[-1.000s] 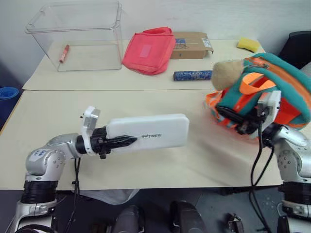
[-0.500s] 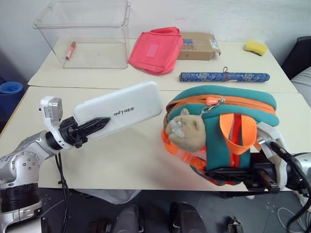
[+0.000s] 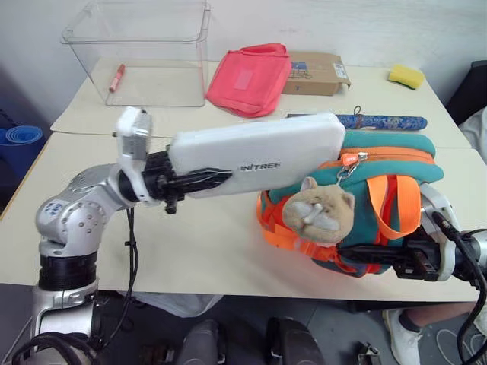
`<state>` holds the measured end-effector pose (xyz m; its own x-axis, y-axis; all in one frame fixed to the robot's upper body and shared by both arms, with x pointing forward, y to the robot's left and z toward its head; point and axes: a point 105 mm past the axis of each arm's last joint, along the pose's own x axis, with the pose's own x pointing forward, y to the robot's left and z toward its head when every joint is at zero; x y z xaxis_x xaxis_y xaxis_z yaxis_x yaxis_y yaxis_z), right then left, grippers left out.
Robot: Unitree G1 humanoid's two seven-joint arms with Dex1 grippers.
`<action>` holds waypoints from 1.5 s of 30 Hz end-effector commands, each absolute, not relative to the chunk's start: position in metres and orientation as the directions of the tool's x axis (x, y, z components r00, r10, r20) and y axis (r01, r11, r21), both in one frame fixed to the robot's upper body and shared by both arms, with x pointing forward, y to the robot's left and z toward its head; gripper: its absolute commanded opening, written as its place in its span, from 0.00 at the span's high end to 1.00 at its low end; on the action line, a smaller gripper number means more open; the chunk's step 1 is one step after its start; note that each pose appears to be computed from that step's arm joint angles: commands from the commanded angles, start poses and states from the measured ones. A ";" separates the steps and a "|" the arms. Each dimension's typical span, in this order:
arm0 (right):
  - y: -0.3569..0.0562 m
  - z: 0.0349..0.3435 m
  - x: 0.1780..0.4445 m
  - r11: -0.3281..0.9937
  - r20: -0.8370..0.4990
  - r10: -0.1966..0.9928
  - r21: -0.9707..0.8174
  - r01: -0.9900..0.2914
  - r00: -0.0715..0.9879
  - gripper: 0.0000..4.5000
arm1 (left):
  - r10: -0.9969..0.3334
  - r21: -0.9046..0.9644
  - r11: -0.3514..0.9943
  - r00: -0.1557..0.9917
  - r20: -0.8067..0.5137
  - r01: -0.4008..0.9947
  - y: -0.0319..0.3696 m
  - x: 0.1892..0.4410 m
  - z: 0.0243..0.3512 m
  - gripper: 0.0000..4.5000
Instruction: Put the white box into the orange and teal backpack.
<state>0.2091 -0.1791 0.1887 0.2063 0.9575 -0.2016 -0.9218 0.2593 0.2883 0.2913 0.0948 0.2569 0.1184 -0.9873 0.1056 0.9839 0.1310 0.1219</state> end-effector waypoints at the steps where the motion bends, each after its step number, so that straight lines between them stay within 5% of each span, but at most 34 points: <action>1: -0.179 0.191 0.209 0.241 -0.197 0.961 0.257 -0.936 0.194 1.00 | -0.987 0.223 0.148 0.159 -0.029 0.963 0.073 0.305 0.263 0.73; 8: -0.186 0.186 0.213 0.264 -0.198 0.955 0.229 -0.937 0.220 1.00 | -0.934 0.188 -0.016 0.052 -0.355 0.982 0.026 0.319 0.219 0.73; 18: -0.177 0.179 0.221 0.265 -0.171 0.958 0.205 -0.942 0.232 1.00 | -0.978 0.232 -0.111 -0.064 -0.200 0.966 -0.084 0.334 0.209 0.73; 19: -0.174 0.179 0.222 0.265 -0.168 0.958 0.202 -0.943 0.234 1.00 | -0.982 0.230 -0.104 -0.063 -0.180 0.968 -0.088 0.335 0.210 0.65; 23: -0.169 0.181 0.226 0.290 -0.145 0.953 0.186 -0.939 0.265 1.00 | -0.988 0.239 -0.128 -0.101 -0.118 0.962 -0.084 0.331 0.214 0.40; 28: -0.159 0.196 0.245 0.369 -0.045 0.929 0.096 -0.924 0.367 1.00 | -0.992 0.295 -0.117 -0.096 -0.085 0.948 -0.026 0.340 0.222 0.15; 31: -0.154 0.199 0.251 0.385 -0.032 0.923 0.086 -0.919 0.384 1.00 | -0.989 0.306 -0.151 -0.145 -0.041 0.940 0.007 0.332 0.233 0.15; 36: -0.152 0.201 0.258 0.385 -0.058 0.923 0.085 -0.919 0.382 1.00 | -0.977 0.323 -0.167 -0.114 -0.178 0.932 0.059 0.316 0.226 0.15; 45: -0.153 0.191 0.257 0.377 -0.081 0.926 0.102 -0.921 0.370 1.00 | -0.998 0.384 -0.053 -0.064 0.017 0.922 0.046 0.281 0.247 0.15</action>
<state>0.2588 -0.1530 0.1929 0.3804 0.9220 -0.0719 -0.9161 0.3863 0.1078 0.2863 0.0479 0.2340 -0.0755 -0.9966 -0.0322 0.9351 -0.0820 0.3448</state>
